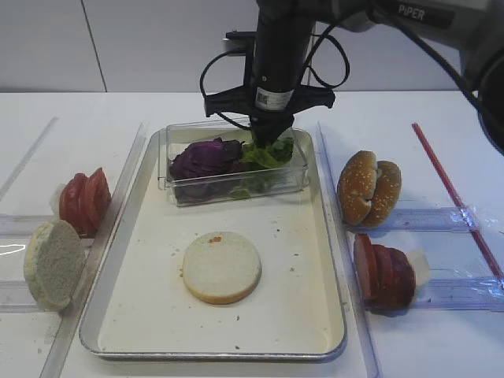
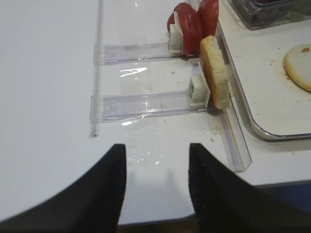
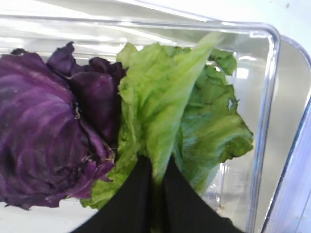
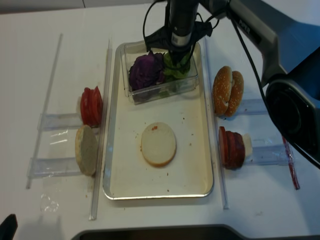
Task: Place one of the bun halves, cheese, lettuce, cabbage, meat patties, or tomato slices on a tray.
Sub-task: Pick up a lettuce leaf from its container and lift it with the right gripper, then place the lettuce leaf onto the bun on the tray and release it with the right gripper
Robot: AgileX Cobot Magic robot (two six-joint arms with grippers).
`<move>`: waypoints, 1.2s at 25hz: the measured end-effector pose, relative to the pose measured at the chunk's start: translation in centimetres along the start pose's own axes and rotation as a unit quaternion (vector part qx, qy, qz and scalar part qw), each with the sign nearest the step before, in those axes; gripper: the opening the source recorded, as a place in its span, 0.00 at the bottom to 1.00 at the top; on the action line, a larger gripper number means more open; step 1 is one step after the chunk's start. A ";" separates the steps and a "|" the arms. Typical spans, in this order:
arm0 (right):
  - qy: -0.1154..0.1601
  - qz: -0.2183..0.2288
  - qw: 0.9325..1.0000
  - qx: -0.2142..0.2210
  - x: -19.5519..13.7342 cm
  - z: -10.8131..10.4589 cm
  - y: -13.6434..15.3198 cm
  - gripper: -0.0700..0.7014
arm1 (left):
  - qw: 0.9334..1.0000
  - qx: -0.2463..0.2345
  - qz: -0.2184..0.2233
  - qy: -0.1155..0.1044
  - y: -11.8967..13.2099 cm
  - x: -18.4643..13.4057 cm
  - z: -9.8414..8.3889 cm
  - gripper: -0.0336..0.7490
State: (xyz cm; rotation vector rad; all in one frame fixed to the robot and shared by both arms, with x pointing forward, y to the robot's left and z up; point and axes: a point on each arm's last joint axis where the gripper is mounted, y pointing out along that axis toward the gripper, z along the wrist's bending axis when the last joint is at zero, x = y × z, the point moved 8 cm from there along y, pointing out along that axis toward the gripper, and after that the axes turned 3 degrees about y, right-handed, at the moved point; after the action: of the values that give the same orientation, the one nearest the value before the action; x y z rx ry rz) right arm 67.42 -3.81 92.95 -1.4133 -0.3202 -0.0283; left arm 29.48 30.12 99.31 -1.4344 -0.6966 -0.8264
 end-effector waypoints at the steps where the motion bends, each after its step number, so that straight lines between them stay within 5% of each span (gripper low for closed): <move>1: 0.000 -0.002 1.000 0.001 0.0 0.0 -0.2 0.16 | 1.000 0.000 0.000 0.000 0.0 0.0 0.0 0.42; 30: 0.009 -0.085 0.995 0.042 0.6 1.0 -10.0 0.16 | 1.000 0.000 0.000 0.000 0.0 0.0 0.0 0.42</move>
State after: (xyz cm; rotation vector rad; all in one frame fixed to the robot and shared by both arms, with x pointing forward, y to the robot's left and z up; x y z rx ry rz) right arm 65.70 -4.39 102.84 -1.2981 -0.4204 -0.1645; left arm 29.48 30.12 99.31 -1.4344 -0.6966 -0.8264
